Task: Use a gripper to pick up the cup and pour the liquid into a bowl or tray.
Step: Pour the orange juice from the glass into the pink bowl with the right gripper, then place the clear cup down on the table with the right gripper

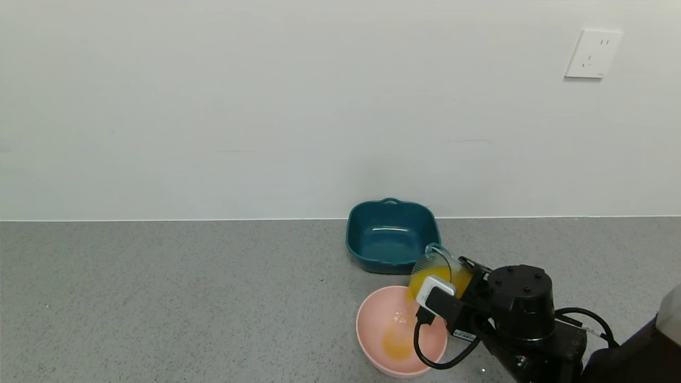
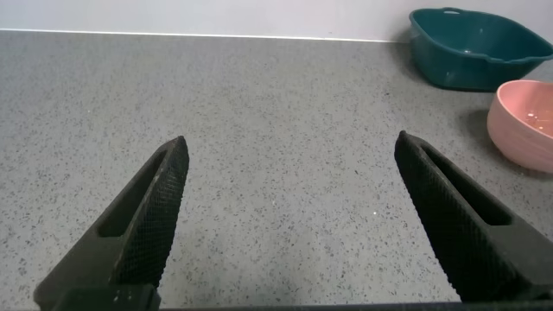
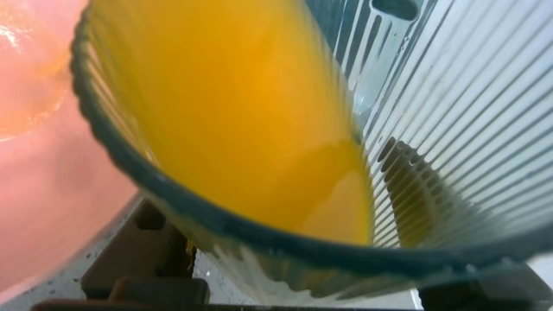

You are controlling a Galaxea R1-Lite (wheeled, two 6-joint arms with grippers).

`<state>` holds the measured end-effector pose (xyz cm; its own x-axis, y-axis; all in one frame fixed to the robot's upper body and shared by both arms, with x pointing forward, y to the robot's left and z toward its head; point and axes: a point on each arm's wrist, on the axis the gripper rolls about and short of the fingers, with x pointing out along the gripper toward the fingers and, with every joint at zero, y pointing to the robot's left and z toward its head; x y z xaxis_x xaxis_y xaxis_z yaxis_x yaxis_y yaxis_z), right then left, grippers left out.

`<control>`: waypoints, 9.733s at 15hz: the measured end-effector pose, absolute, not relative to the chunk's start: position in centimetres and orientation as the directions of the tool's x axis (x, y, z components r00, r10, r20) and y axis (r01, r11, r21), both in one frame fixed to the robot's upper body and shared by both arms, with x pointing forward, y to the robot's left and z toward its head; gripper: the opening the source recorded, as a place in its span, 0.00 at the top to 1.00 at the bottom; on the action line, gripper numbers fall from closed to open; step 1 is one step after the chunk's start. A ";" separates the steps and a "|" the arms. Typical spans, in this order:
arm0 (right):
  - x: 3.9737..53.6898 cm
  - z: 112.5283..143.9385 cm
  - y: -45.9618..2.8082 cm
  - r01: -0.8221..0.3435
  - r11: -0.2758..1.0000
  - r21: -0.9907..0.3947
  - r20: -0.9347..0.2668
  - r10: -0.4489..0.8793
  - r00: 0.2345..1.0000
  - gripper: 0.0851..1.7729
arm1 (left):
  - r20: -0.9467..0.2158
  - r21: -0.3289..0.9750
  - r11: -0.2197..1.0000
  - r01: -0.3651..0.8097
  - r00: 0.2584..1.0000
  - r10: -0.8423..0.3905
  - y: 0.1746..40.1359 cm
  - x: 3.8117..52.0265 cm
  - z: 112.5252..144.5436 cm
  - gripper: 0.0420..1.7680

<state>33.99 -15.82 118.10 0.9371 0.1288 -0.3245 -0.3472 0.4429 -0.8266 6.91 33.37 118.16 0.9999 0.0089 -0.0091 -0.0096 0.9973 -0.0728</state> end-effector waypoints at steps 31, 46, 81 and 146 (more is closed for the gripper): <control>34.0 118.6 -15.3 -0.302 0.142 -0.943 -0.291 0.095 0.952 0.25 | -0.009 -0.073 0.997 -0.010 1.000 0.009 33.4 6.9 118.2 0.03; 34.5 120.3 -15.4 -0.240 0.009 -0.971 -0.238 0.088 0.967 0.25 | -0.009 -0.073 0.997 -0.010 1.000 0.009 33.4 6.9 118.2 0.03; 34.2 121.0 -14.3 -0.164 -0.333 -0.929 -0.216 0.126 0.968 0.25 | -0.009 -0.073 0.997 -0.010 1.000 0.009 33.4 6.9 118.2 0.03; 40.0 120.7 -25.6 0.117 0.990 0.079 -0.157 -0.104 0.982 0.25 | -0.009 -0.073 0.997 -0.010 1.000 0.009 33.4 6.9 118.2 0.03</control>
<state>40.04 -25.59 120.74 0.9822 -0.1035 -0.1566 0.1170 0.9900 0.0790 6.91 33.37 118.16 0.9999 0.0091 -0.0091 -0.0098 0.9973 -0.0728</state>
